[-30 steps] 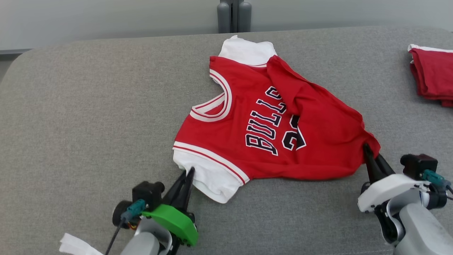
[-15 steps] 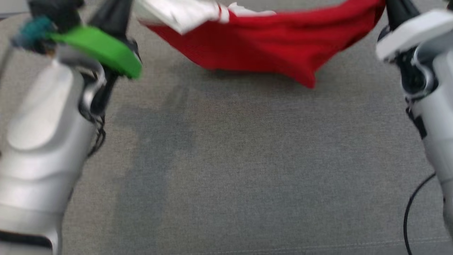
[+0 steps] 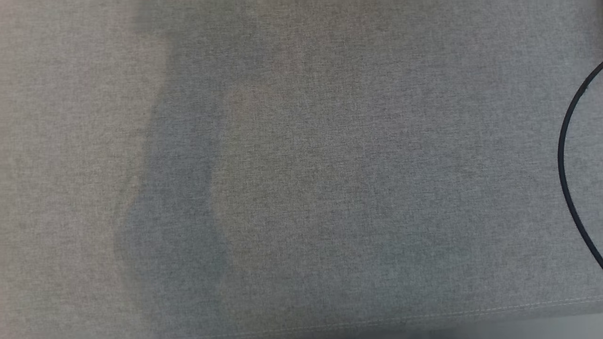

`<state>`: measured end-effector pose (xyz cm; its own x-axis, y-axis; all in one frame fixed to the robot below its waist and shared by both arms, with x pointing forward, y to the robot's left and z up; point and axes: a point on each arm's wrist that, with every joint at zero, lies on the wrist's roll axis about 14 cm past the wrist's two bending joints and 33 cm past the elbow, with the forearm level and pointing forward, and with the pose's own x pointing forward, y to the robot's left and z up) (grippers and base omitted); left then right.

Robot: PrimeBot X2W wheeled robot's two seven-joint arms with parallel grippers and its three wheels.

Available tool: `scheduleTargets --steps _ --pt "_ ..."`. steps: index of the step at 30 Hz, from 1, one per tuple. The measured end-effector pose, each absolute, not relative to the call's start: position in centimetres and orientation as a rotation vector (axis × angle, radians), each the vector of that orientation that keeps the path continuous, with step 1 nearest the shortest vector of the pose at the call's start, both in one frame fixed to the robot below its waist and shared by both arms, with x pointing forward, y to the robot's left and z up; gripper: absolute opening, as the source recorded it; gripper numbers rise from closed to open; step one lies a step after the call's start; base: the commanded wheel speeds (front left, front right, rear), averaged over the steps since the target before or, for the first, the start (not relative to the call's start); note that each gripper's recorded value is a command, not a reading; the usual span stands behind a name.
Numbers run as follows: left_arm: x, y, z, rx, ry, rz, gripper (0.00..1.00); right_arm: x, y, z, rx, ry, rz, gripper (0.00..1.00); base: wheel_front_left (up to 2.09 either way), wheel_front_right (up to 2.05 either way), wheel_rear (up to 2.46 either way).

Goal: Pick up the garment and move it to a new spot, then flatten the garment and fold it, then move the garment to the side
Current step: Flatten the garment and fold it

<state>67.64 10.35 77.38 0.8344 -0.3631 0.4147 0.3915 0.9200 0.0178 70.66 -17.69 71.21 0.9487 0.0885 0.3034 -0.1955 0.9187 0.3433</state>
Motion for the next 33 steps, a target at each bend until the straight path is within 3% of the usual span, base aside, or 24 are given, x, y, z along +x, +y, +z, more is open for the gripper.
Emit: scheduleTargets --steps 2,9,16,23,33 --pt "67.9 9.3 79.4 -0.046 -0.475 -0.418 0.00 71.0 -17.6 72.3 0.342 -0.303 0.151 0.00 0.00 0.00 0.00" --pt "69.5 9.1 77.2 -0.079 -0.461 -0.425 0.00 72.5 -16.7 69.2 0.320 -0.242 0.166 0.00 0.00 0.00 0.00" --pt "69.8 11.0 68.6 -0.150 -0.356 -0.391 0.00 71.7 -15.6 60.5 0.308 -0.101 0.192 0.00 0.00 0.00 0.00" --pt "65.7 13.0 63.7 -0.256 -0.324 -0.323 0.00 66.9 -16.3 54.0 0.335 0.008 0.208 0.00 0.00 0.00 0.00" --pt "54.6 14.2 54.6 -0.354 -0.191 -0.183 0.00 57.8 -17.5 47.8 0.428 0.132 0.199 0.00 0.00 0.00 0.00"
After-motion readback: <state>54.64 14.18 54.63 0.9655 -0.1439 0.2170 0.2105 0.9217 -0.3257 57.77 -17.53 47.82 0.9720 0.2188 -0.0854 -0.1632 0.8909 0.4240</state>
